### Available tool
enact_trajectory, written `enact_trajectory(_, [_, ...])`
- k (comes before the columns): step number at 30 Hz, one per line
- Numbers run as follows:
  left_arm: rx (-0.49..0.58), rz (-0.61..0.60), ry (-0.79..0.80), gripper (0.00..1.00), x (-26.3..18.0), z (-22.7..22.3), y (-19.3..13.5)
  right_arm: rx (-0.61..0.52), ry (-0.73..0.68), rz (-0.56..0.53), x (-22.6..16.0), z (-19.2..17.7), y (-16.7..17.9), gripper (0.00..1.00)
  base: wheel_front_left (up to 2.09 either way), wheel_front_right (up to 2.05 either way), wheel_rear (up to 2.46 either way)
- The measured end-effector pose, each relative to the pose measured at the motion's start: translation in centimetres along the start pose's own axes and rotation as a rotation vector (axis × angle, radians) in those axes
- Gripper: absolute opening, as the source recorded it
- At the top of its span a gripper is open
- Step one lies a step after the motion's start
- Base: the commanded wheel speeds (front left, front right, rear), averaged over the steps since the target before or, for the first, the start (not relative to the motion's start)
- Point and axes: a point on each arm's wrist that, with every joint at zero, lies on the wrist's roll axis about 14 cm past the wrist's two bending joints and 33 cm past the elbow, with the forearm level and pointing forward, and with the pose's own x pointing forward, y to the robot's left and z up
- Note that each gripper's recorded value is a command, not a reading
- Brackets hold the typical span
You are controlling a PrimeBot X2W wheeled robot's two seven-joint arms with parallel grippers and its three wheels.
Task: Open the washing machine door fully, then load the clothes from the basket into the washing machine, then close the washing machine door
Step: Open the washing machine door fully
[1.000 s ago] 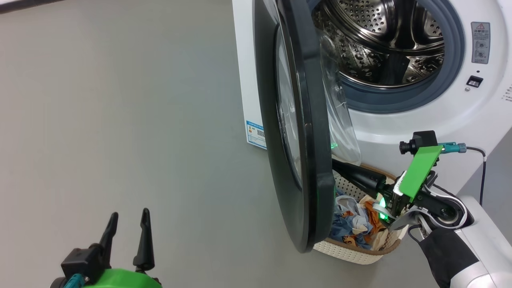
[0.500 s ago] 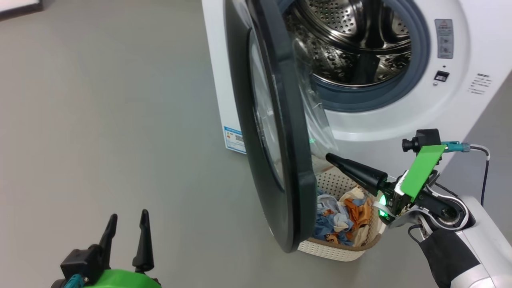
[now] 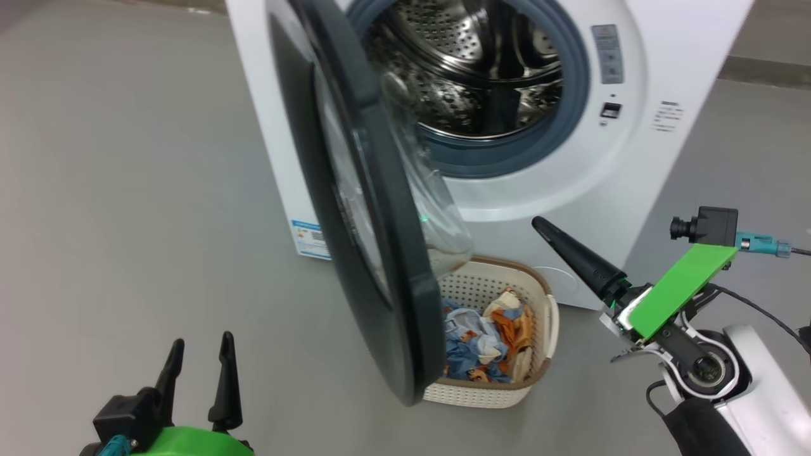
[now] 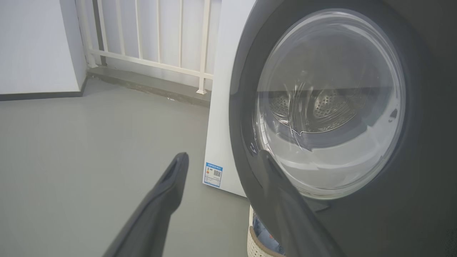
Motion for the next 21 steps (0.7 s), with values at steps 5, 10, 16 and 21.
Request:
enact_trajectory(5, [-0.005, -0.055, 0.009, 1.0, 1.1, -0.4, -1.8, -0.156, -0.127, -0.083, -2.3, 1.8, -1.4, 1.0, 0.0, 0.0, 0.0])
enact_trajectory(10, [-0.01, -0.115, 0.015, 1.0, 2.1, -0.7, -3.9, -0.286, -0.273, -0.176, -5.2, 3.8, -3.2, 1.0, 0.0, 0.0, 0.0])
enact_trajectory(16, [-0.015, -0.168, 0.025, 1.0, 3.0, -1.2, -5.9, -0.388, -0.425, -0.278, -9.2, 5.2, -5.3, 1.0, 0.0, 0.0, 0.0])
enact_trajectory(21, [-0.019, -0.205, 0.033, 1.0, 3.6, -1.6, -7.3, -0.497, -0.521, -0.356, -12.1, 6.0, -6.6, 1.0, 0.0, 0.0, 0.0])
